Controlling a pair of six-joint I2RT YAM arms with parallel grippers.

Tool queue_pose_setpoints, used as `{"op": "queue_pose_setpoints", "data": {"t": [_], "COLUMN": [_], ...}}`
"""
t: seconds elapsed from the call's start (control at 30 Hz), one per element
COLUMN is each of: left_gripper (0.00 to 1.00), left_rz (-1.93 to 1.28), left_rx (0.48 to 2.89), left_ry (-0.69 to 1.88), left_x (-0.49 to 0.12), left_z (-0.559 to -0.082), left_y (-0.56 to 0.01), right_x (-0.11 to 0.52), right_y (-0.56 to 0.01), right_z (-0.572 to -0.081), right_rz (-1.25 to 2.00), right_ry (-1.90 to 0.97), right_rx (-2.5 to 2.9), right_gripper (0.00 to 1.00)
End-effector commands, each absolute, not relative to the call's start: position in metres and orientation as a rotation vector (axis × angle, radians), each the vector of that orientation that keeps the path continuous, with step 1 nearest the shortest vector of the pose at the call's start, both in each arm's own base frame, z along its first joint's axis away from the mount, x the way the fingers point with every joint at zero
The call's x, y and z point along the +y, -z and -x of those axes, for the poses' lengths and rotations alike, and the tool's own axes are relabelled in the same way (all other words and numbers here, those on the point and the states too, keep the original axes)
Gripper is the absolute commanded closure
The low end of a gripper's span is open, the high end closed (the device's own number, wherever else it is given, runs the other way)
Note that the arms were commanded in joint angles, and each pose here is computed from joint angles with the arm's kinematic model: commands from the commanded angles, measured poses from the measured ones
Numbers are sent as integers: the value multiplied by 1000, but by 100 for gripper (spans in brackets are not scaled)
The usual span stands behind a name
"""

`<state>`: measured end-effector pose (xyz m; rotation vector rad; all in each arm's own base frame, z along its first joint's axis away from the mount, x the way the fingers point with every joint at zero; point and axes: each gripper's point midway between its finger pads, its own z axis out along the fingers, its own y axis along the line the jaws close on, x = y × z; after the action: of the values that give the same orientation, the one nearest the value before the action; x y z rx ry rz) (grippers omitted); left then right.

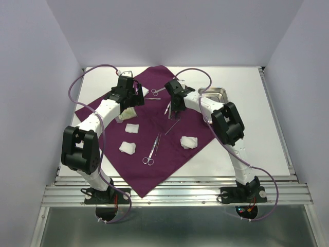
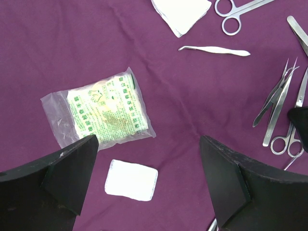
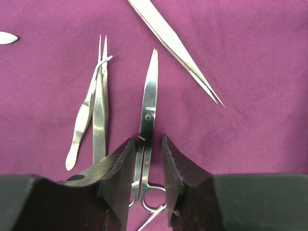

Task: Prepare the surgical pack
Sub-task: Pick up the medical item from the surgical kit.

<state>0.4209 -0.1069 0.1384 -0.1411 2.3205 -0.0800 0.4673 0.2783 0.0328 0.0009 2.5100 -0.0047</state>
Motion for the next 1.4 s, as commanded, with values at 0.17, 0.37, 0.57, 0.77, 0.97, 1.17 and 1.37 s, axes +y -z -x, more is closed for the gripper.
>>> {"op": "queue_pose_setpoints", "data": {"t": [0.17, 0.37, 0.57, 0.77, 0.97, 1.17, 1.37], "left_gripper": [1, 1, 1, 1, 1, 1, 1], "left_rz": [136, 133, 134, 135, 131, 129, 126], "left_rx": [2281, 2280, 2282, 2281, 2279, 2280, 2281], "left_ry": [71, 74, 76, 79, 78, 79, 86], "left_x": [-104, -105, -105, -106, -106, -106, -107], "left_z": [-421, -421, -421, -421, -422, -422, -422], "left_y": [-152, -152, -151, -152, -153, -153, -153], "right_x": [283, 286, 286, 287, 281, 273, 258], "right_y": [-20, -30, -47, -70, -92, -111, -121], "right_z": [-467, -465, -466, -466, -469, -471, -475], "right_rz": [10, 17, 11, 43, 68, 55, 27], "right_ry": [69, 70, 40, 0, 19, 48, 81], "right_rx": [2502, 2485, 2457, 2409, 2355, 2312, 2288], "right_gripper": [75, 88, 92, 92, 92, 92, 92]}}
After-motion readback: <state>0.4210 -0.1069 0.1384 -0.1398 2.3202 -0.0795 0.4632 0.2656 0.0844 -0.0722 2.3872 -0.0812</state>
